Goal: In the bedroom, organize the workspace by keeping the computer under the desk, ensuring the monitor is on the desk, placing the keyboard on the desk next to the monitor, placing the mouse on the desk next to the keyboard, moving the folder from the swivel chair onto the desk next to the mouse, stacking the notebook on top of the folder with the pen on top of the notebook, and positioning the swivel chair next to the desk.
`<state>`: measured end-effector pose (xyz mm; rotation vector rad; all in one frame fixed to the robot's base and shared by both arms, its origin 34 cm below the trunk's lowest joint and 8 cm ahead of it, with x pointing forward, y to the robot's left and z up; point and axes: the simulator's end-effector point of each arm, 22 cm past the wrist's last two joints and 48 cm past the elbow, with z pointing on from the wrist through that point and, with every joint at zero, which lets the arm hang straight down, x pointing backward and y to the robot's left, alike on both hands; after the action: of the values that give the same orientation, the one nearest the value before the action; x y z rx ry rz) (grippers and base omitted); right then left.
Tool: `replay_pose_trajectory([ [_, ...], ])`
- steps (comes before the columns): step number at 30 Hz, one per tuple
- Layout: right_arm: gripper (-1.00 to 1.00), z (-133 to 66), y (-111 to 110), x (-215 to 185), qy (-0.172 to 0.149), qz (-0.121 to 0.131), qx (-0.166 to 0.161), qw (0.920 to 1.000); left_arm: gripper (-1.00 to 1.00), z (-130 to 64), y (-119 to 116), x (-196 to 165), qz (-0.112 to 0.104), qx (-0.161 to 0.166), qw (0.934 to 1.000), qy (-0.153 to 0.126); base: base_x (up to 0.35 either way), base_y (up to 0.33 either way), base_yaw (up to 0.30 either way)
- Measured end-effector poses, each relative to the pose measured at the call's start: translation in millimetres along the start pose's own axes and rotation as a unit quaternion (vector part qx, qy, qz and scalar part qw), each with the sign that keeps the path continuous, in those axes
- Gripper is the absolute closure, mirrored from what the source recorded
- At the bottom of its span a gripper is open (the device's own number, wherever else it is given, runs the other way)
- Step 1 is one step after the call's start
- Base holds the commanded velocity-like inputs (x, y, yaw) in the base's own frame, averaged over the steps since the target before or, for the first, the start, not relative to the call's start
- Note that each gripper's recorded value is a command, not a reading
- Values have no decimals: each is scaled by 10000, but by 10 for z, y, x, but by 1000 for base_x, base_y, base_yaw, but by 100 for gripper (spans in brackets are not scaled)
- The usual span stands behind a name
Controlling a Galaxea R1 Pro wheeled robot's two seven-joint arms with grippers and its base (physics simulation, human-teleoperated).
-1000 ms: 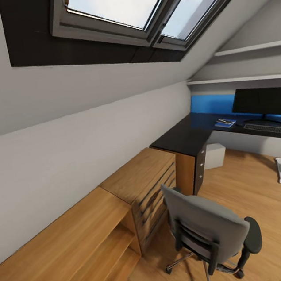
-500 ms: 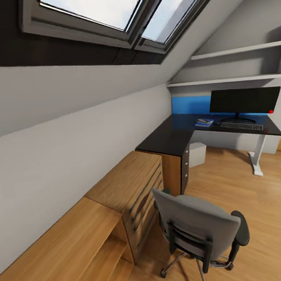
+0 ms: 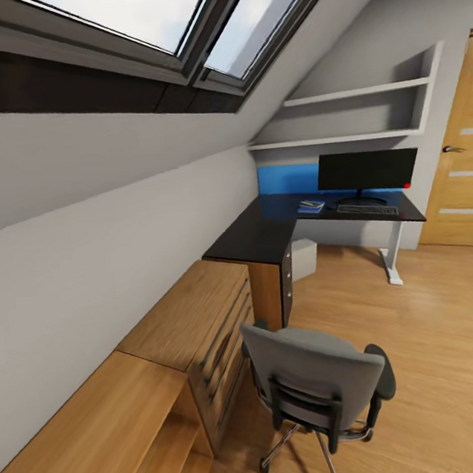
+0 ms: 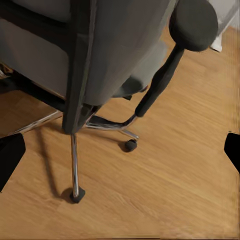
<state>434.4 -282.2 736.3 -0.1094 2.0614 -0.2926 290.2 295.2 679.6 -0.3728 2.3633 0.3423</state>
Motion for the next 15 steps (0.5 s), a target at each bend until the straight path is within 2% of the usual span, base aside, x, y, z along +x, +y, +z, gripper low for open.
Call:
replay_pose_trajectory([
  [9, -100, 0, 0, 0, -1, 0, -1, 10000, -100, 0, 0, 0, 0, 0, 10000, 0, 0, 10, -297],
  [15, -100, 0, 0, -2, -4, 2, -1, 10000, -100, 0, 0, -1, -2, -1, 10000, -3, 0, 251, -297],
])
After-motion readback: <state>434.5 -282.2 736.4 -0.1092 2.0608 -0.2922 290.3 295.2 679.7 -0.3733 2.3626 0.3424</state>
